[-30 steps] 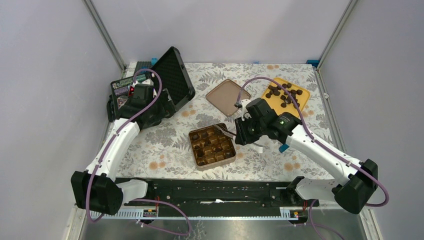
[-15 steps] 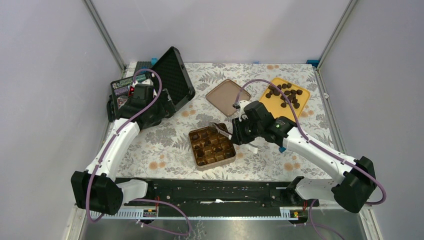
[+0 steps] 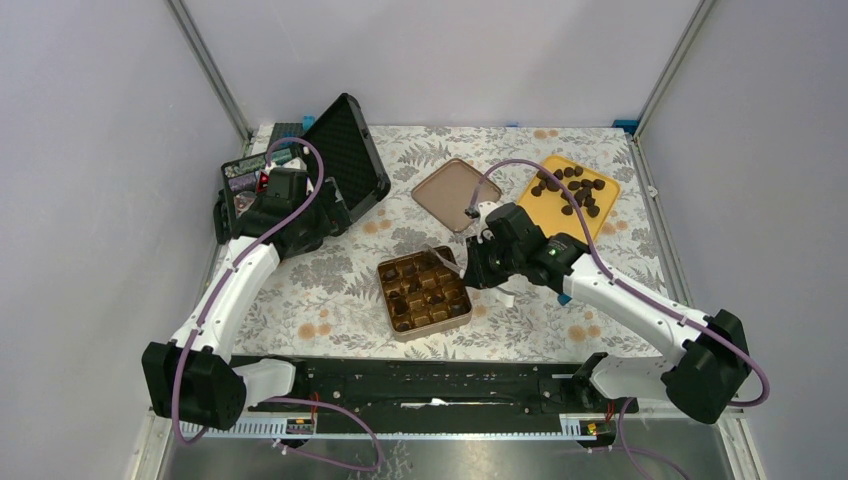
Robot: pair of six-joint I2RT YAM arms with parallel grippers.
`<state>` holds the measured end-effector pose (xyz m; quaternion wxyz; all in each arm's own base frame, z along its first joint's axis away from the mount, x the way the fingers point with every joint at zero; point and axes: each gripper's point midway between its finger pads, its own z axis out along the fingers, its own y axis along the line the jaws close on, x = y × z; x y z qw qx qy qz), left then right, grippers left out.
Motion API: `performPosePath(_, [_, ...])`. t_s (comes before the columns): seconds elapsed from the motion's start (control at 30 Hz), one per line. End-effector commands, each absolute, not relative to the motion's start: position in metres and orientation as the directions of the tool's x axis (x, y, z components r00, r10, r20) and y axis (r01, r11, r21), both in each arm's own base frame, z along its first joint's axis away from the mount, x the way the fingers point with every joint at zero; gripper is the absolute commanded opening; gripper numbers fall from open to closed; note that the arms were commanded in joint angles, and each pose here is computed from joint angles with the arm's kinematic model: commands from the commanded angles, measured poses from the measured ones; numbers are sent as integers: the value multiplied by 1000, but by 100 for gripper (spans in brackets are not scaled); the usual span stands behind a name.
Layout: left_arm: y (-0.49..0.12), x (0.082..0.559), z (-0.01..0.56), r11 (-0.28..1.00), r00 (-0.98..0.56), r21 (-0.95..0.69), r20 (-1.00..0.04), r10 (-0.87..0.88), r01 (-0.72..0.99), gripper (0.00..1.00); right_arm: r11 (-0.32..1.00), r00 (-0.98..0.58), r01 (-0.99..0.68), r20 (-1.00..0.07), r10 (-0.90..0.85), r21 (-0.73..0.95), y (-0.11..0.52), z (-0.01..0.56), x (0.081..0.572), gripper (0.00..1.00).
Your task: Pack the chocolate
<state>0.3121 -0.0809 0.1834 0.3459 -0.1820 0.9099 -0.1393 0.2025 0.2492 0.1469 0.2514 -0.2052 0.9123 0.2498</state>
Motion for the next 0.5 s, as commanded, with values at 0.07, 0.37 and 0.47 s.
performPosePath(0.07, [-80, 321, 195, 888, -655, -400, -612, -442, -226, 99, 872, -713, -425, -683, -158, 242, 226, 180, 227, 0])
performPosePath(0.37, [-84, 320, 196, 886, -664, -414, -605, -439, -209, 99, 993, -660, 62, -742, 118, 103, 105, 202, 281, 0])
performPosePath(0.47, [-84, 321, 196, 886, -665, -415, -604, -439, -208, 99, 979, -680, 184, -708, 193, 90, 67, 192, 290, 7])
